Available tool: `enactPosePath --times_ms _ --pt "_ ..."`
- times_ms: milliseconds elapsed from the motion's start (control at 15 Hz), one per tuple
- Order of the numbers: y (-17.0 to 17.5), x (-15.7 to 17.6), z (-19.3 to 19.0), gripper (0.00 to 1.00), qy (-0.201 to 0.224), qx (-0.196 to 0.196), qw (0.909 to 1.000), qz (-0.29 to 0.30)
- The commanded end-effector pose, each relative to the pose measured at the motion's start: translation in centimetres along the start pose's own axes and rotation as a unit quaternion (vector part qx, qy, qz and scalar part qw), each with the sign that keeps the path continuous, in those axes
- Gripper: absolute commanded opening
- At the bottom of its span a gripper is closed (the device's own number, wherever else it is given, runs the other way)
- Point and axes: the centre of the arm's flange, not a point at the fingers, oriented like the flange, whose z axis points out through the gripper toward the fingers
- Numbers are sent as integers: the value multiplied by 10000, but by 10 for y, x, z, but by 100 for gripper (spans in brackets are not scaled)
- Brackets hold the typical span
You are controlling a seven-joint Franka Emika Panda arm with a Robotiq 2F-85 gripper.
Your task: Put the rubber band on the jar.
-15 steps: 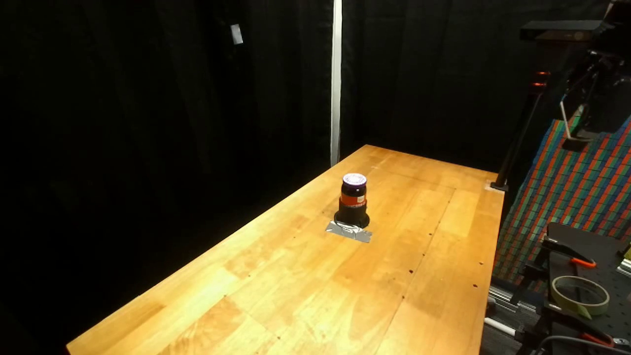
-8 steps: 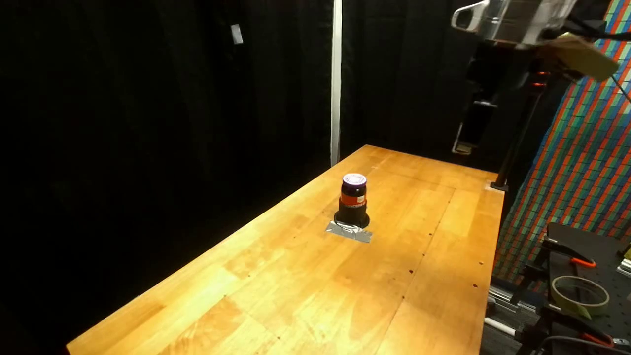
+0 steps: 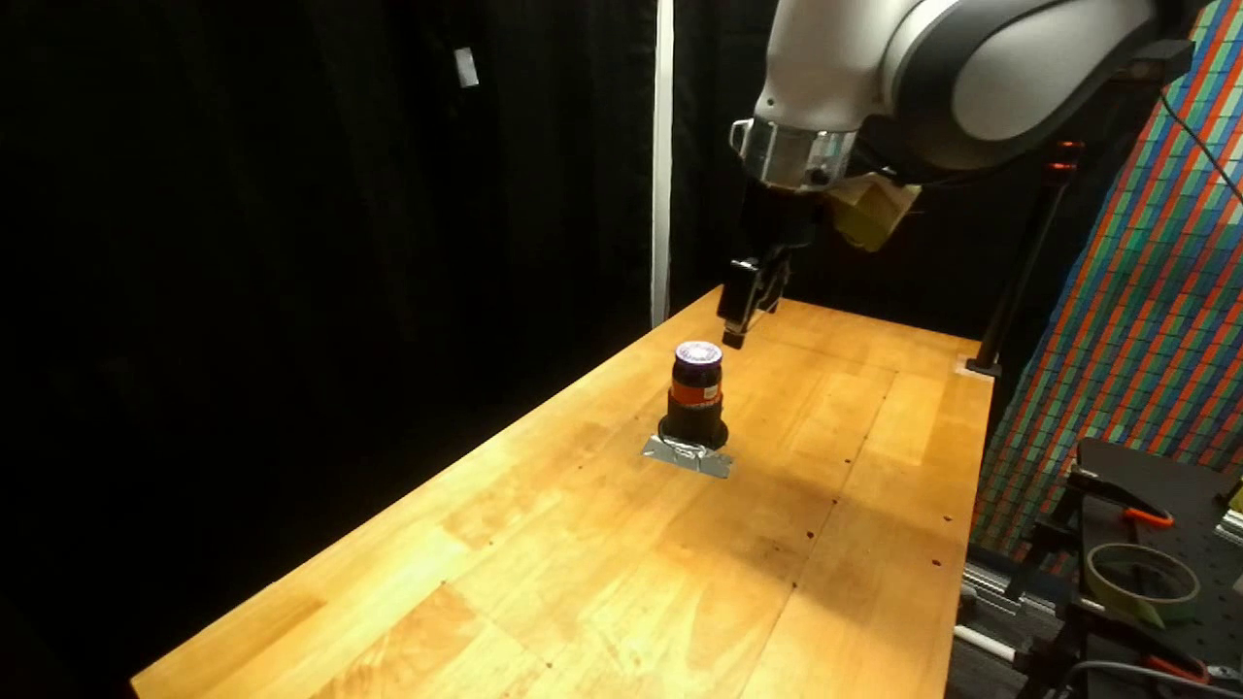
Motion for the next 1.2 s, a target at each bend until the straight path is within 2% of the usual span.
enactPosePath --times_ms 0,333,533,733,1133 --pt "2 66 32 100 45 -127 9995 285" --pt "18 104 64 100 13 -268 9980 575" --pt "28 116 80 100 -73 -399 9971 647" --pt "38 121 96 100 -172 -543 9959 707" --pt "49 120 124 100 -406 -569 9938 865"
